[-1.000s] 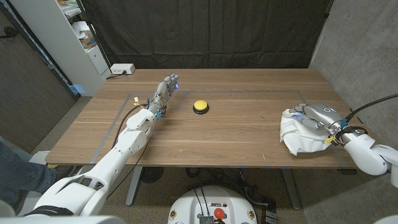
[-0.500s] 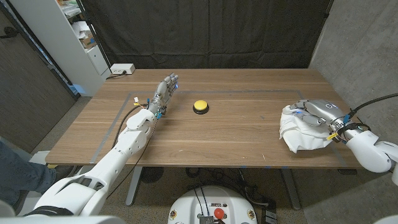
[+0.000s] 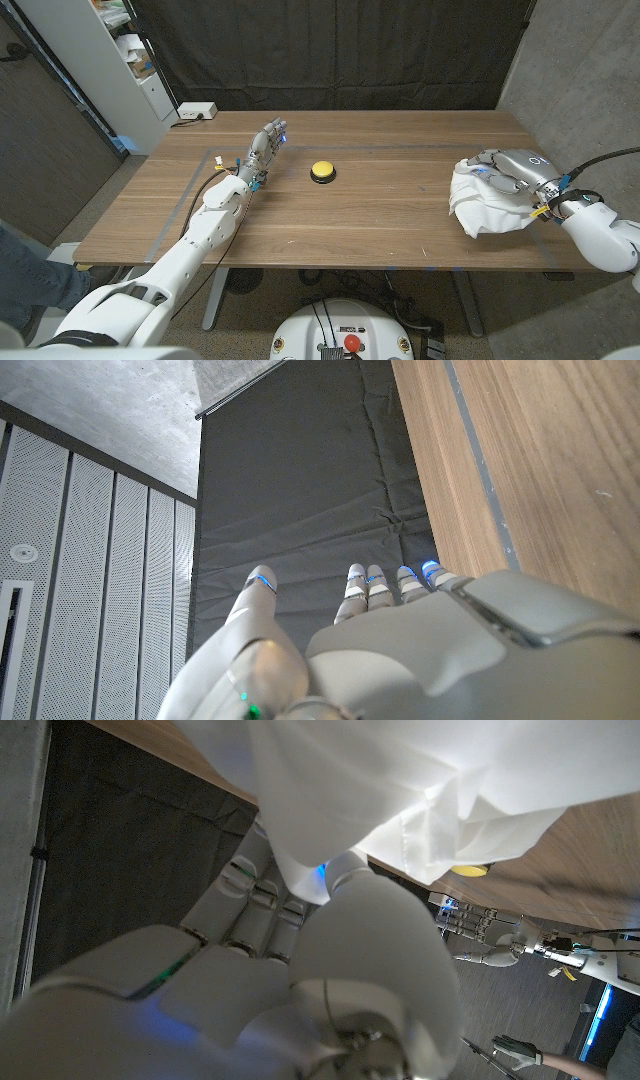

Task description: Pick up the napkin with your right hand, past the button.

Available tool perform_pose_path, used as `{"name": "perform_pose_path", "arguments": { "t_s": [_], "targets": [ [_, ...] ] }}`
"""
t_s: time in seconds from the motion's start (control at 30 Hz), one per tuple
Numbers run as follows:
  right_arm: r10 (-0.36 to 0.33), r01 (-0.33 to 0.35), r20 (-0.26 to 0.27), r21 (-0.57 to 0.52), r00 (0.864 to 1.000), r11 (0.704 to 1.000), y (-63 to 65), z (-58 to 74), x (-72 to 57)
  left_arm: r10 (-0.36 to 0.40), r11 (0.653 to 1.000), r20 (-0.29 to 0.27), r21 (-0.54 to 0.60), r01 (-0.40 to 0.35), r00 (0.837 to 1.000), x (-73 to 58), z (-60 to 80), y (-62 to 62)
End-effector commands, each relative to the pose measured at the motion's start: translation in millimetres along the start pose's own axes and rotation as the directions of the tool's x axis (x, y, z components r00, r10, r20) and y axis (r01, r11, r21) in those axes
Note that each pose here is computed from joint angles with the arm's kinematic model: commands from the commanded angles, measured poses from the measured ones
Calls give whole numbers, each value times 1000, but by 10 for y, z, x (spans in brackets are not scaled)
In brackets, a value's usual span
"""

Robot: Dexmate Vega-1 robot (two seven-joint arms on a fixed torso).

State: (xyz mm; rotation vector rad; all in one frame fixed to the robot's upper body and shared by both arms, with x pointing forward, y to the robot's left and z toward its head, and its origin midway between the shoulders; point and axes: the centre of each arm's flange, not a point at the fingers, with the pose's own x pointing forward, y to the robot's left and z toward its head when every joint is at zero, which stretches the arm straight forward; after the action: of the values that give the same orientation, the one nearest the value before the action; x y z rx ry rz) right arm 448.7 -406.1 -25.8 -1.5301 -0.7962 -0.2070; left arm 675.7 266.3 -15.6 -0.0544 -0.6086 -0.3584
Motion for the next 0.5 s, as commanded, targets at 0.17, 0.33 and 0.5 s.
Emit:
{"name": "perform_pose_path", "arguments": {
  "t_s": [0.17,0.33,0.5],
  "targets": [
    [-39,39,8,-32,999,999,-241,40,-2,-4,1000,3,2,4,1000,21,18,21],
    [-44,44,13,-44,999,998,-313,49,15,-4,1000,4,-5,4,1000,25,7,40],
    [-44,44,16,-55,999,998,-362,67,42,-2,1000,5,-9,2,1000,26,-10,63]
  ]
}}
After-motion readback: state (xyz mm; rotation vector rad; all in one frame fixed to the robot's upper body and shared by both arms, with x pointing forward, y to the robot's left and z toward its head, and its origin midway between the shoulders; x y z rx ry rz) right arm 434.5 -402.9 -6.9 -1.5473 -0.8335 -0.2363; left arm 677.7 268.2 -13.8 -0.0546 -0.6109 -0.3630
